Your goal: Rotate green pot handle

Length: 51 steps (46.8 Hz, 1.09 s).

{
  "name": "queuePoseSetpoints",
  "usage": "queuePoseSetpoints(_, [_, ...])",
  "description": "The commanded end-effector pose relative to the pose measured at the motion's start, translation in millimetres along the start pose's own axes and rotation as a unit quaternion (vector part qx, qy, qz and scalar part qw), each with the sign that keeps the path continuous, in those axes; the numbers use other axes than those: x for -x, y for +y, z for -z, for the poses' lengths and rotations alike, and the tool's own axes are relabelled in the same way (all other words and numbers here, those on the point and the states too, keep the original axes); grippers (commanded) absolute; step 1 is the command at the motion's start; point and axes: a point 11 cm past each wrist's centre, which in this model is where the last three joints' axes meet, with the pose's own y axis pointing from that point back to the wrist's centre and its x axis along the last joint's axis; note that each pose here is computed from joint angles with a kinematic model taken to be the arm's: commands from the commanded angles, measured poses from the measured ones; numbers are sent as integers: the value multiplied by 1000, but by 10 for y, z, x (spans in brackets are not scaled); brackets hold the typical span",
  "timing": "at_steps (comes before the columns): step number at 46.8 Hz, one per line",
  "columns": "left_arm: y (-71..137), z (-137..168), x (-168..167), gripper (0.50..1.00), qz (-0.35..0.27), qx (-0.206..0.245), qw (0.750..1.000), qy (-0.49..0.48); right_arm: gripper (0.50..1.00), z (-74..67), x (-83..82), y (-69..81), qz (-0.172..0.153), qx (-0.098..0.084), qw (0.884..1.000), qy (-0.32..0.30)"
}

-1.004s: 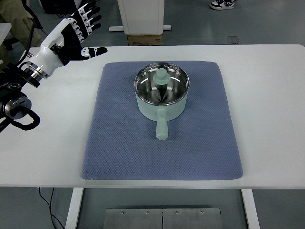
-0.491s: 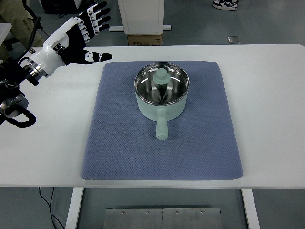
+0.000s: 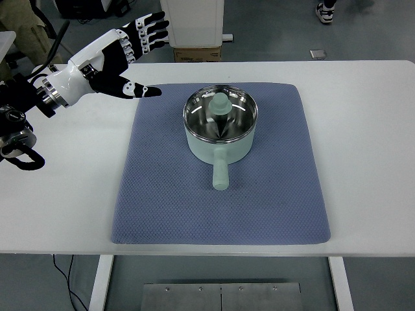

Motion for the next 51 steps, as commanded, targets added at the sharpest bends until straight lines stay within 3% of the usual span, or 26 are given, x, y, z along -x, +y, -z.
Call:
queuePoseSetpoints(1, [-4, -4, 49, 1000, 17, -2, 1000, -4, 1000, 0, 0, 0, 0, 0, 1000, 0])
queuePoseSetpoints(26, [-86, -39, 174, 1000, 64, -9, 997, -53, 1000, 0, 0, 0, 0, 0, 1000, 0])
queuePoseSetpoints(51, [-139, -118, 604, 1000, 157, 0, 982, -102, 1000, 0, 0, 0, 0, 0, 1000, 0])
